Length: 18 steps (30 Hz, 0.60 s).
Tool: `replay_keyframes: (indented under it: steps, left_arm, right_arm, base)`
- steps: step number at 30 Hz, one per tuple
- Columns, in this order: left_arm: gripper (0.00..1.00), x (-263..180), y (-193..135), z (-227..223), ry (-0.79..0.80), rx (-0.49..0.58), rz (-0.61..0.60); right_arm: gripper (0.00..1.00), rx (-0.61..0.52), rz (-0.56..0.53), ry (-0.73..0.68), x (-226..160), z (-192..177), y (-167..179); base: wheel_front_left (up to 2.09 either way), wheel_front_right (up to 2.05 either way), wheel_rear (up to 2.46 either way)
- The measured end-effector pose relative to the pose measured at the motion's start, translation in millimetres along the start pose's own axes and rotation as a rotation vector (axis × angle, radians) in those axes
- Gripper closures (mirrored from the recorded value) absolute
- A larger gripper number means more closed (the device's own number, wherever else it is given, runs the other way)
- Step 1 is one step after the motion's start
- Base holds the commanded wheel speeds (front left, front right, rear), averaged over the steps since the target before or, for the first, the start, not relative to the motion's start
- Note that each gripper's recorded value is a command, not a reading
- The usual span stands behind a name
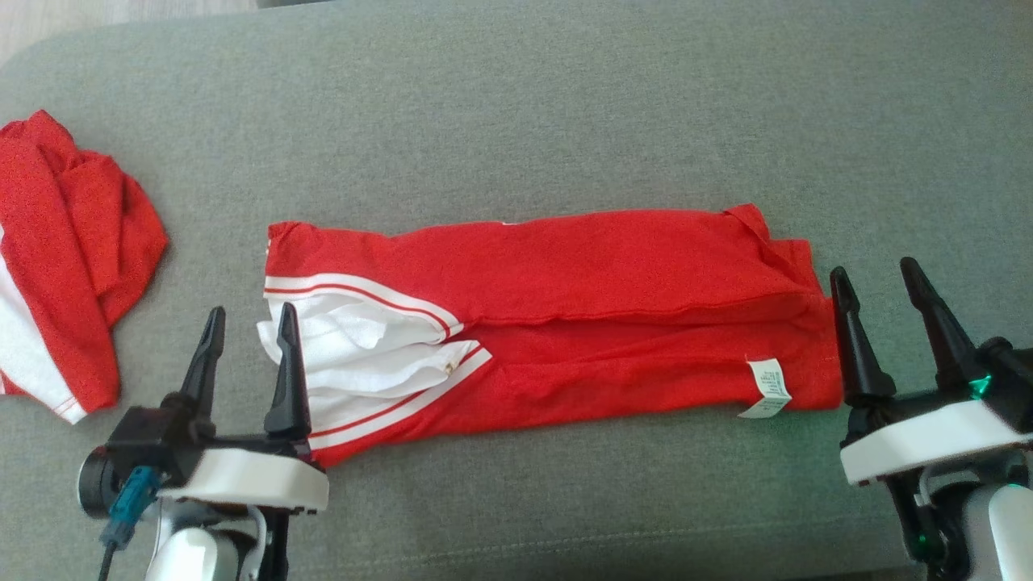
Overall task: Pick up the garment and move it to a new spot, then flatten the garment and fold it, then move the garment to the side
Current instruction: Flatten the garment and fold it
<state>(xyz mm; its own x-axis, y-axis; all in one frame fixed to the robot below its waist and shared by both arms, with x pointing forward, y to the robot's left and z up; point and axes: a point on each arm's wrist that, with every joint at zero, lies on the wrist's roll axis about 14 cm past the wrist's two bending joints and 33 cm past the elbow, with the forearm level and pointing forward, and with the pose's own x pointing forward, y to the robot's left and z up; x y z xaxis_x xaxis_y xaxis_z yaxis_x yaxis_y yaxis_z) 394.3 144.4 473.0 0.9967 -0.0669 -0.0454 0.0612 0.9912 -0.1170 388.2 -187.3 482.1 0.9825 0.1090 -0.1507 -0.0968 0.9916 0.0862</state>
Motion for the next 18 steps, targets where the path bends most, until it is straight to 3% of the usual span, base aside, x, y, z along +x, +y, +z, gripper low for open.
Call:
replay_keyframes:
  steps: [8, 18]
  left_arm:
    - [0.0, 3, 2, -6, 0.016, 0.001, 0.003]
    - [0.0, 24, -1, -18, 0.03, -0.006, -0.01]
  right_arm:
    - [0.0, 0.023, -0.005, 0.072, 5, -20, -2]
    - [0.0, 0.048, -0.012, 0.276, 35, -79, -15]
  base:
    - [0.0, 0.0, 0.0]
    - [0.0, 0.0, 0.0]
